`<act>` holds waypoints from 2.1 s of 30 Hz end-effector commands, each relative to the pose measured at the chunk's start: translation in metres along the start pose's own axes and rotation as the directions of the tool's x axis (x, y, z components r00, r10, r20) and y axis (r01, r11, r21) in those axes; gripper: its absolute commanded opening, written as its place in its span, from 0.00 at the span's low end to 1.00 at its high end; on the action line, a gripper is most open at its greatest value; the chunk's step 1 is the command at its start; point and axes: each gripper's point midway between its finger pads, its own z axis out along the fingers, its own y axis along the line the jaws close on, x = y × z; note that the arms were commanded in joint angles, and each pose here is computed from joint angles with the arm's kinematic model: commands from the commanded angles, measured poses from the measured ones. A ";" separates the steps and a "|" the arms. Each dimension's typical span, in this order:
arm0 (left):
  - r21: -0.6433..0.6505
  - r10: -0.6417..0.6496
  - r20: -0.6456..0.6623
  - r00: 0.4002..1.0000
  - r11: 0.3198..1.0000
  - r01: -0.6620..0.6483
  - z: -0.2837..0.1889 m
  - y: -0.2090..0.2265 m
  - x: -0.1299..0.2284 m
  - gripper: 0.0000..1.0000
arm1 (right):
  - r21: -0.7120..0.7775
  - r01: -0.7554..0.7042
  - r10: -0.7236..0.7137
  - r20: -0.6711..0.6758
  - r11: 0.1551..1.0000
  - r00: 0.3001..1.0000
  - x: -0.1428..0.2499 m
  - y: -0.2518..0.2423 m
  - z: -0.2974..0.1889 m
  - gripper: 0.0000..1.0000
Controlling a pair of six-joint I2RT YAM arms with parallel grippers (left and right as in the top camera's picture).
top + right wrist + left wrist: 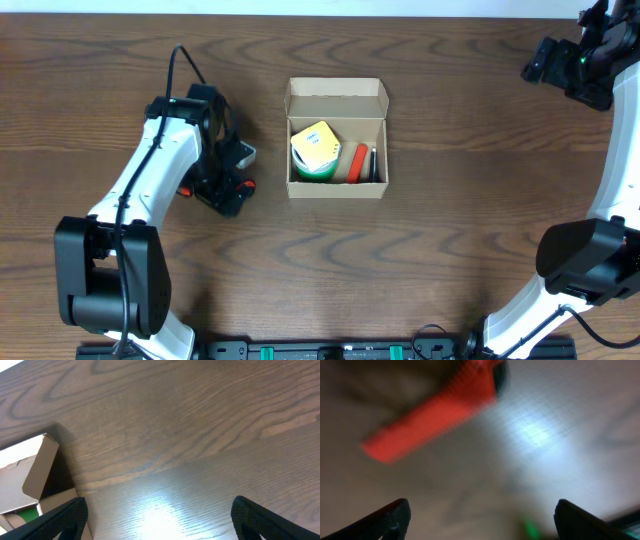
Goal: Pack container
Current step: 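Move the left gripper to the red box cutter and grasp it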
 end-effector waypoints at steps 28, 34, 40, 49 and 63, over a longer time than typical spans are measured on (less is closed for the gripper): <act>0.065 0.362 -0.068 0.930 0.931 -0.358 0.080 0.022 -0.020 0.89 | 0.033 -0.029 0.032 -0.093 0.999 0.995 0.004 -0.012 0.048 0.92; 0.079 0.362 -0.074 0.929 0.931 -0.357 0.085 0.022 -0.019 0.65 | 0.036 -0.029 0.032 -0.092 0.999 0.995 0.004 -0.012 0.048 0.91; 0.076 0.362 -0.072 0.929 0.931 -0.357 0.085 0.022 -0.020 0.40 | 0.037 -0.029 0.032 -0.092 0.999 0.995 0.004 -0.012 0.048 0.91; 0.015 0.263 -0.032 0.964 0.965 -0.263 0.086 0.032 -0.035 0.06 | 0.038 -0.030 0.034 -0.103 0.999 0.994 0.007 -0.013 0.048 0.91; -0.230 -0.195 0.077 0.978 0.951 0.208 0.034 0.087 -0.070 0.06 | 0.039 -0.031 0.035 -0.114 0.999 0.993 0.010 -0.013 0.048 0.90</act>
